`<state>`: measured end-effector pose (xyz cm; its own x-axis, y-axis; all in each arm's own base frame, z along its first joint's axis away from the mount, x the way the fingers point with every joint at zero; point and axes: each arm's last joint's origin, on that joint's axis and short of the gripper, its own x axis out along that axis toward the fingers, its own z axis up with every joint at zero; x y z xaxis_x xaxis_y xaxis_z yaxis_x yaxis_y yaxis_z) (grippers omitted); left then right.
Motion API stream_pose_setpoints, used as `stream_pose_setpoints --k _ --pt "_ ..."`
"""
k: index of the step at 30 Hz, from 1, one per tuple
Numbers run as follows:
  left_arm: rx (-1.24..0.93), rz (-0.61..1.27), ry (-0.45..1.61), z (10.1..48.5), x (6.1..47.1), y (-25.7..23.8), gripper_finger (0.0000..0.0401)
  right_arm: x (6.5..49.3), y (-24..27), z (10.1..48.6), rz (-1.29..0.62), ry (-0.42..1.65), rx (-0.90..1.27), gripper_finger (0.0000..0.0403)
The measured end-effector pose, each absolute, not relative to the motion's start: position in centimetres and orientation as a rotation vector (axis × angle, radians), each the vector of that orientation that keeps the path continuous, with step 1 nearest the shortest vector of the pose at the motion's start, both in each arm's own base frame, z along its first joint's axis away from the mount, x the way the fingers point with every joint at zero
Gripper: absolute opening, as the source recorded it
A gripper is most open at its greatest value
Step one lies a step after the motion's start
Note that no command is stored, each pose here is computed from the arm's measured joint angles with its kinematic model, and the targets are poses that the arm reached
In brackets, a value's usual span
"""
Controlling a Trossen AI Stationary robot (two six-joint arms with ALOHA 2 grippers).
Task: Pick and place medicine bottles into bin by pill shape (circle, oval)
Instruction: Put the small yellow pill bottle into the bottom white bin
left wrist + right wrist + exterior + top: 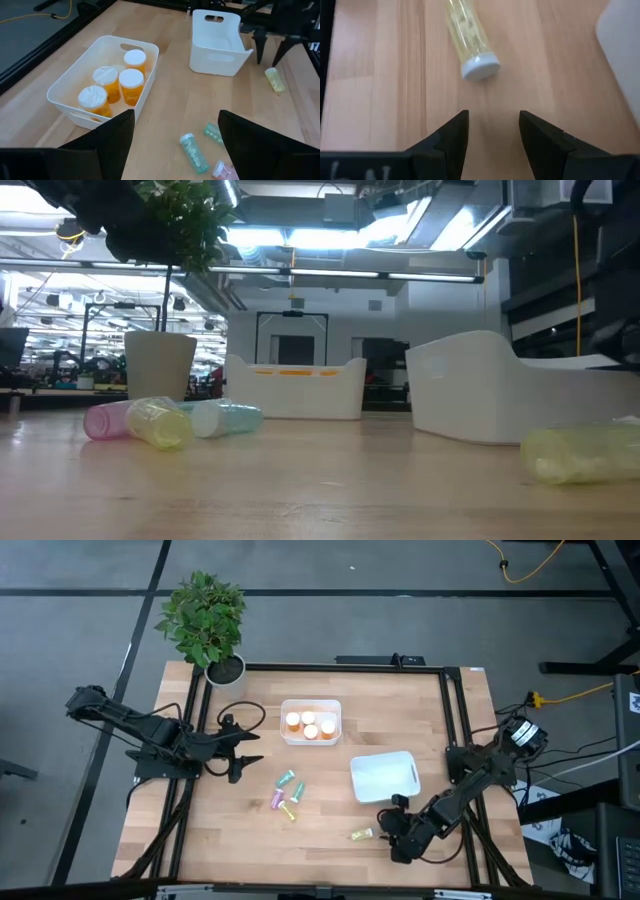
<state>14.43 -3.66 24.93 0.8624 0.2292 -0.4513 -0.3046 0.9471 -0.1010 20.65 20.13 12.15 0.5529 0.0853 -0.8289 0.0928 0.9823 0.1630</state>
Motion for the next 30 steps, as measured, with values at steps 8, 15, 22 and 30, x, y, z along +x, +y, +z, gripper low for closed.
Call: stream_pose_setpoints --k 8,15,22,30 --pt "-0.171 0.281 0.452 24.9 14.4 -3.7 0.0281 21.4 20.7 12.3 -0.013 0.917 0.192 0.0176" --pt "-0.171 0.281 0.452 24.9 14.4 -3.7 0.0281 22.8 20.3 13.1 -0.017 0.882 0.171 0.0176" --pt "-0.171 0.281 0.452 24.9 14.4 -3.6 0.0281 24.6 20.1 14.9 -0.058 0.851 0.120 0.0176" --pt "-0.171 0.281 0.452 24.9 14.4 -3.7 0.0281 26.2 18.3 15.6 -0.168 0.845 0.088 0.0176"
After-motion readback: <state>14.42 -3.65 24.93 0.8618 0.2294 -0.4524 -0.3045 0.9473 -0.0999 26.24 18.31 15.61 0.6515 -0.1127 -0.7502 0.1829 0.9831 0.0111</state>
